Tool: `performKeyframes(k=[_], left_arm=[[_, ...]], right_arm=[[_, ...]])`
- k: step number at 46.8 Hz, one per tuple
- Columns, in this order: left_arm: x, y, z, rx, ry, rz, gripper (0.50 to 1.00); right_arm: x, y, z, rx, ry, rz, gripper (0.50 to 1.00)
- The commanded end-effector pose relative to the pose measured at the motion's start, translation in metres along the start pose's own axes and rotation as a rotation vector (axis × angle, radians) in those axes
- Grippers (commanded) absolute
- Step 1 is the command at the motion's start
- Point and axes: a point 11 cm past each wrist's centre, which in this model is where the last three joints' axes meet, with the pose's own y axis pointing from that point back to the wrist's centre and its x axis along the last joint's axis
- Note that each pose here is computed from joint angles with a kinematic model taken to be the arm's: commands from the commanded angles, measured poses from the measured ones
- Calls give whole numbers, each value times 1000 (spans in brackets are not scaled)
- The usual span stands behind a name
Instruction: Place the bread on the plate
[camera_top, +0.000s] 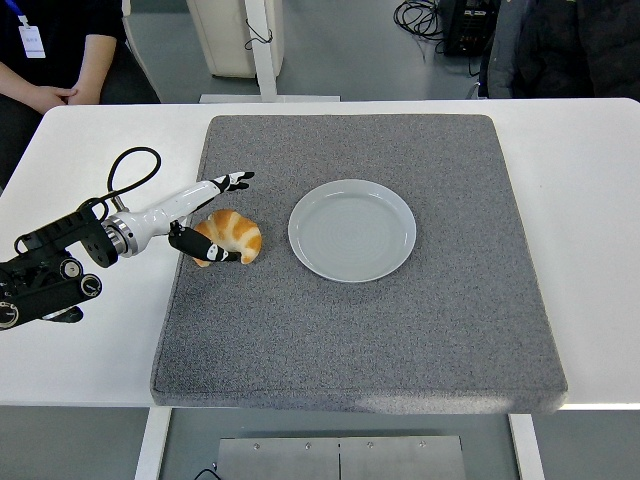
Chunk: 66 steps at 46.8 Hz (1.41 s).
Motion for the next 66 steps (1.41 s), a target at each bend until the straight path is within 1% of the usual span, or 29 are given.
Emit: performKeyframes(k=[1, 3, 6, 11, 13, 16, 18, 21, 32, 41, 49, 57, 66], left_arm=[[-3, -3, 0, -3, 1, 5, 961], [-4, -5, 1, -3, -1, 11, 955], [-4, -5, -1, 0, -3, 19, 927], [-6, -5, -1, -3, -3, 17, 839], [-6, -4, -1, -3, -4, 15, 784], [-7, -4, -2, -1, -5, 13, 688], [-8, -4, -2, -1, -7, 11, 618], [-7, -4, -2, -4, -10, 9, 500], [2, -4, 2, -29, -19, 21, 500], [14, -7, 12, -73, -34, 39, 500], [23, -6, 14, -78, -35, 57, 500], [62, -3, 20, -82, -86, 119, 500], [116, 8, 29, -83, -159, 200, 500]], right_arm=[[0, 0, 1, -1, -1, 0, 1000], [0, 0, 0, 0, -1, 0, 1000], [0, 0, 0, 0, -1, 0, 1000], [0, 0, 0, 0, 1, 0, 1000], [0, 0, 1, -1, 1, 0, 1000], [0, 0, 0, 0, 1, 0, 1000], [0, 0, 1, -1, 1, 0, 1000], [0, 0, 1, -1, 1, 0, 1000], [0, 0, 1, -1, 1, 0, 1000], [0, 0, 1, -1, 1, 0, 1000], [0, 0, 1, -1, 1, 0, 1000], [0, 0, 1, -1, 1, 0, 1000], [0, 0, 1, -1, 1, 0, 1000]])
